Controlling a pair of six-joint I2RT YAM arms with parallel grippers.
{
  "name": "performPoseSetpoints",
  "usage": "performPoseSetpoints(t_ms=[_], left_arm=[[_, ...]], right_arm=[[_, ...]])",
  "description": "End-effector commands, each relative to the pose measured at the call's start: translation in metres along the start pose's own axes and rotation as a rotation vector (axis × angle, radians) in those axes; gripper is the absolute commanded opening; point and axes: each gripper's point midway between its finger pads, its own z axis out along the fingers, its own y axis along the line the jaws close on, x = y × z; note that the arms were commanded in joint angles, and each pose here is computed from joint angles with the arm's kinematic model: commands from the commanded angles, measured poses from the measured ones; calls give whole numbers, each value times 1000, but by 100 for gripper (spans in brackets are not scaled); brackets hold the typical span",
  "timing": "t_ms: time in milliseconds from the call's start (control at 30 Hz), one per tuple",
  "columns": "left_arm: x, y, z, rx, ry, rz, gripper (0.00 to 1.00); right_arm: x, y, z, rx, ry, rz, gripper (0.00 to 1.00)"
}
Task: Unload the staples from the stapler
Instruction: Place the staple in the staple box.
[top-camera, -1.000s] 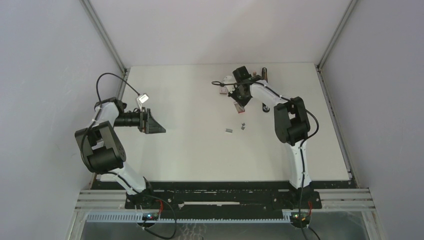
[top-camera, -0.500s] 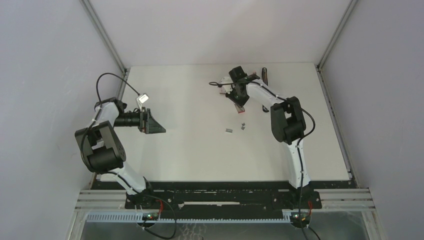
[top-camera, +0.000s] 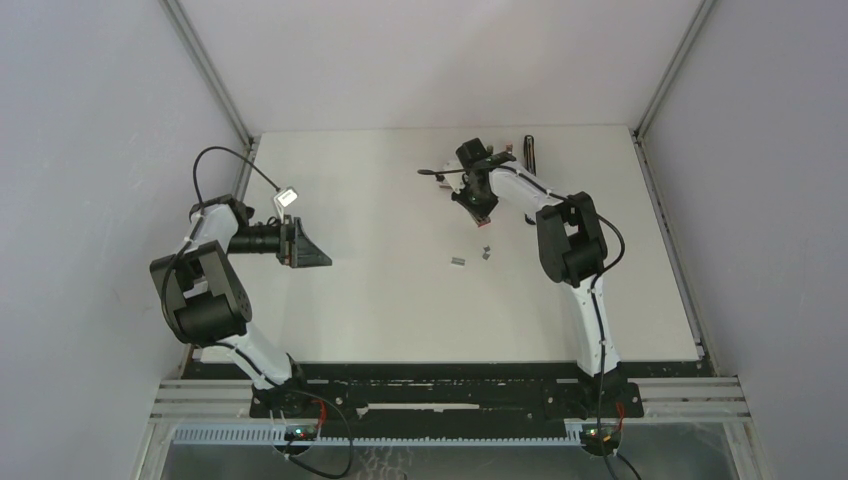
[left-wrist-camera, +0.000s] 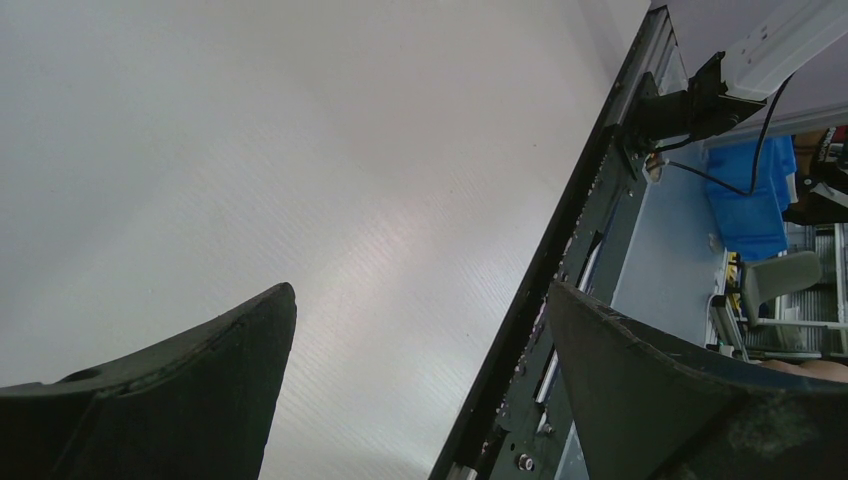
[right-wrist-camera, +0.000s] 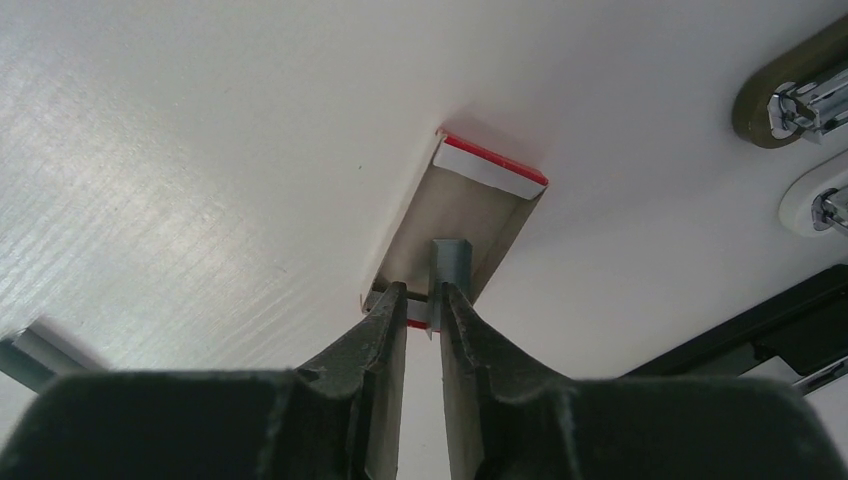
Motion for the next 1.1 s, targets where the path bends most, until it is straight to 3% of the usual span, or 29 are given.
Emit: performPoseSetpoints(t_ms=[0,233,533,1067], left_arm=[[-21,-3,-7,1,-46,75,100],[-21,-3,-7,2,-45,76,100],[-22,-2,-7,3,-45,74,100],[-21,-3,-7,4,-43,74,100]], right_arm=[[-14,-9,-7,26,-39,20,16],[-12,-10,-4,41,-26,9,0],[-27,-7,-18,41,-93,-5,0],[-20,-3,-45,-19,-184,-286,0]])
